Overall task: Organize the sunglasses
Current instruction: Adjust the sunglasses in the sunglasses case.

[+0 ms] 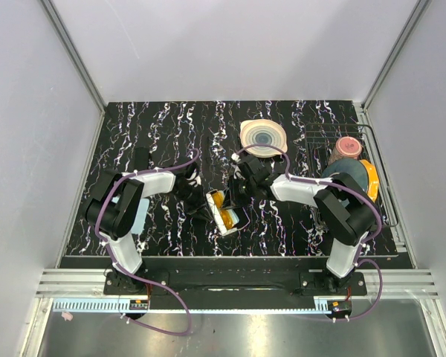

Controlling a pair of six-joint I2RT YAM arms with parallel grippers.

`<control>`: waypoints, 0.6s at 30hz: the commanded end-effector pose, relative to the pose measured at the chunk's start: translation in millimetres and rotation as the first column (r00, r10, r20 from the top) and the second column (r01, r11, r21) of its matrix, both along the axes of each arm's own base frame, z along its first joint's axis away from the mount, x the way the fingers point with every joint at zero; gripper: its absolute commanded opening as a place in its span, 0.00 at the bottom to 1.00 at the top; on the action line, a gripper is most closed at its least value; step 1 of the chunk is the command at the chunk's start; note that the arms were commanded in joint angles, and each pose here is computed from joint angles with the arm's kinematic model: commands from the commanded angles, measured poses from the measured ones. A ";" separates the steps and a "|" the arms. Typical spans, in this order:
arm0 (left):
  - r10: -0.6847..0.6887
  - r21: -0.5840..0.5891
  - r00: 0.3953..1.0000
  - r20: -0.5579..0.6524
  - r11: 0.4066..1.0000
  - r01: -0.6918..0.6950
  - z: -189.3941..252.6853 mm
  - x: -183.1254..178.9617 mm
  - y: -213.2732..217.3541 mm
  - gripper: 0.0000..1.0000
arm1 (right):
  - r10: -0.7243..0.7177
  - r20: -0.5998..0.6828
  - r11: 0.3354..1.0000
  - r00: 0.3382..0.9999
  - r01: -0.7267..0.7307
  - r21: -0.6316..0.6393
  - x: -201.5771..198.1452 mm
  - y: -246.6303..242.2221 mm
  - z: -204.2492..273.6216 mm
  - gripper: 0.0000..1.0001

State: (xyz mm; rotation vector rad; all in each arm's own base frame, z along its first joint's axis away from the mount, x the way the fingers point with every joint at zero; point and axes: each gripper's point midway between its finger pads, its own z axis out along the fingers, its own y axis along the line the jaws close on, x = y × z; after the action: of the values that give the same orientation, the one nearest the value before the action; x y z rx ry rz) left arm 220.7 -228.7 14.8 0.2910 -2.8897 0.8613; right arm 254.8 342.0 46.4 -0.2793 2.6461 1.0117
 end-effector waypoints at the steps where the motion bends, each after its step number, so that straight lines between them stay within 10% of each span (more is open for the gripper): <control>1: -0.003 0.144 0.997 0.080 0.989 -0.008 -24.9 15.7 21.0 0.19 | 0.049 0.032 0.998 0.998 -0.051 0.045 5.1 14.6 10.3 0.19; 8: -0.007 0.146 0.997 0.082 0.989 -0.005 -25.5 17.2 20.7 0.19 | 0.081 0.007 0.995 0.997 -0.082 0.060 1.2 18.4 2.0 0.00; 18: -0.010 0.142 0.996 0.086 0.990 -0.002 -25.2 20.1 19.5 0.18 | 0.096 -0.051 0.986 0.994 -0.088 0.140 -8.0 20.3 -4.3 0.00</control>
State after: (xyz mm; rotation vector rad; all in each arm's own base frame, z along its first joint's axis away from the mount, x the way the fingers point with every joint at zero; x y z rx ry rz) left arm 221.0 -227.7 14.6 0.2755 -2.8929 0.8492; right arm 253.0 353.8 43.2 -0.3369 2.6416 1.1481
